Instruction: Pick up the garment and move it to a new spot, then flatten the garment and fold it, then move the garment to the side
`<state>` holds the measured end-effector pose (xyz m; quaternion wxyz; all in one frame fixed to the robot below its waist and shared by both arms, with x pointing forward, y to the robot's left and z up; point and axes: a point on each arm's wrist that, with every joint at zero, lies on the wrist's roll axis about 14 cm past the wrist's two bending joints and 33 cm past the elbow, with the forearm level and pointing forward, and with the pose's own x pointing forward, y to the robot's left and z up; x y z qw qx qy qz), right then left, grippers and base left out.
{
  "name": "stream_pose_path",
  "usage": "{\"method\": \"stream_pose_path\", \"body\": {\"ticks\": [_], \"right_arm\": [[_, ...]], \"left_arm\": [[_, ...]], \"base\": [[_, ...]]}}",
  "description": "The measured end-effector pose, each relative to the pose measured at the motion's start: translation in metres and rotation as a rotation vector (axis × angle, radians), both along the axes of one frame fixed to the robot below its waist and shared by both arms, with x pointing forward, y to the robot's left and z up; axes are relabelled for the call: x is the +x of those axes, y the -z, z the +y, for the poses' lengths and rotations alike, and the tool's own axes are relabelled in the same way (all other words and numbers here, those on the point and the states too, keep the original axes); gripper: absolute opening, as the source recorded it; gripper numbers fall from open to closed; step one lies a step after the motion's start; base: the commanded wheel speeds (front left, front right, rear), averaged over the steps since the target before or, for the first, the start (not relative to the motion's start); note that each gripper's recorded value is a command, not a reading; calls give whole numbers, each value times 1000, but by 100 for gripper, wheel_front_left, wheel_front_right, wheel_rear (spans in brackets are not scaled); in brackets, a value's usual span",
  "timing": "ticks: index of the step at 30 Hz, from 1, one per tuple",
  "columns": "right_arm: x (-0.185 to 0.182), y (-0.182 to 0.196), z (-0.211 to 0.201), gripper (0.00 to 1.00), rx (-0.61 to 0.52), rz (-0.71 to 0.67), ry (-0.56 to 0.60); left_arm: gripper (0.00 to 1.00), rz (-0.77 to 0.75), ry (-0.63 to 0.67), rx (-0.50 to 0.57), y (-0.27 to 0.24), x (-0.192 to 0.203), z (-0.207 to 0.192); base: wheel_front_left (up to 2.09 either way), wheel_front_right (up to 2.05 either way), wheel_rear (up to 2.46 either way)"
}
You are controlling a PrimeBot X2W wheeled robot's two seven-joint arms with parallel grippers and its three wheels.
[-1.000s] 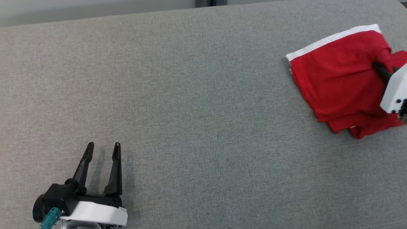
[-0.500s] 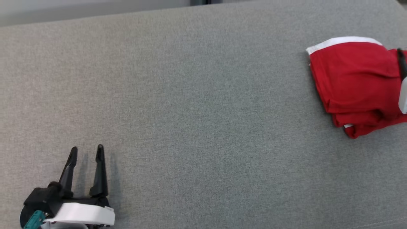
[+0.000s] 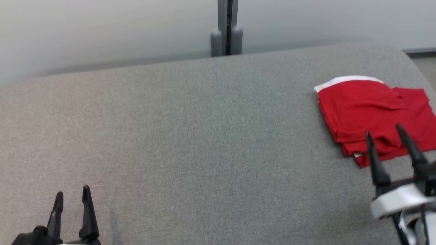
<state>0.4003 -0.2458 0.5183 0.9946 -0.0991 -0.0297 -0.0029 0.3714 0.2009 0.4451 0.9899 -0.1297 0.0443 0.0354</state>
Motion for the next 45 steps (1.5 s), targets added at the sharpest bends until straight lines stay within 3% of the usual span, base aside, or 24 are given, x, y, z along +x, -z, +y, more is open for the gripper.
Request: {"method": "stream_pose_path", "body": {"ticks": [10, 20, 21, 28, 45], "right_arm": [[-63, 3, 30, 100, 132, -45, 9], [-63, 6, 37, 100, 139, -38, -4], [-61, 6, 38, 0, 138, -38, -8], [-68, 34, 42, 0, 196, 53, 8], [-59, 34, 34, 0, 559, 57, 64]], "left_arm": [[100, -28, -29, 29, -12, -37, 14], [100, -3, -84, 29, -6, -58, 24], [0, -4, -86, 27, -6, -60, 24], [0, 80, -99, -21, 19, -71, 19], [0, 74, -156, -318, 15, -57, 20]], "base": [[0, 0, 0], [0, 0, 0], [0, 0, 0], [0, 0, 0], [0, 0, 0]]}}
